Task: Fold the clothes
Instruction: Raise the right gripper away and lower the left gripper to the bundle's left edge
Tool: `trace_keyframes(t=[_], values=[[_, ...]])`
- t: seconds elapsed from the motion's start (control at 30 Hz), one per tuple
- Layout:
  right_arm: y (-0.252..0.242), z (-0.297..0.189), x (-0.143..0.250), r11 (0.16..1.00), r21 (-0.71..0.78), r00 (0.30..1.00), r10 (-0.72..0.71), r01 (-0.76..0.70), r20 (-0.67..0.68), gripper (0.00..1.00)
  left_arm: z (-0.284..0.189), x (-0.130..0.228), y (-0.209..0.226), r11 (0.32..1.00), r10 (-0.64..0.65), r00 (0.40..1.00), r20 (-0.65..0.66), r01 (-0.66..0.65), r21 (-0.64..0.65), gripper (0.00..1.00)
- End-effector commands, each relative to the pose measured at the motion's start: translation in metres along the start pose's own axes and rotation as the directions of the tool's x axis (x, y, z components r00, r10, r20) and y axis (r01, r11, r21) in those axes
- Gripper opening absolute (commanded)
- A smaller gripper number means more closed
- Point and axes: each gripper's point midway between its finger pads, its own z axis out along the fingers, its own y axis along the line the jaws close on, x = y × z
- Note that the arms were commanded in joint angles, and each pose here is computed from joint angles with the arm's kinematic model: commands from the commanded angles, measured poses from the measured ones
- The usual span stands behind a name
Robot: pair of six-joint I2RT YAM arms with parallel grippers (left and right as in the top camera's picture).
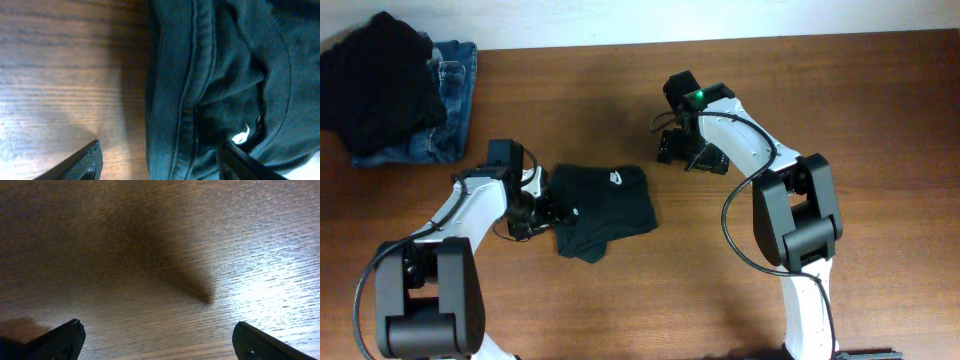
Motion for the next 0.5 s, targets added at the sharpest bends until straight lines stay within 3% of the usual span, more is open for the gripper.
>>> trace_keyframes(t=[0.0,0.23,0.47], values=[[0.007,-0.021,-0.007,0.999,-0.036,0.999,0.001,0.001,0.045,0.99,-0.002,-0.001,-0.006,0.999,0.025,1.0,0.016,-0.026,0.043,0.73],[0.007,-0.021,-0.007,0.999,-0.036,0.999,0.001,0.001,0.045,1.0,-0.001,-0.012,-0.016,0.994,0.042,0.998,0.055,-0.047,0.094,0.72],[0.007,-0.021,-0.007,0.999,-0.035,0.999,-0.002,0.004,0.045,1.0,0.017,-0.007,-0.016,0.991,0.027,1.0,0.001,-0.027,0.128,0.72]])
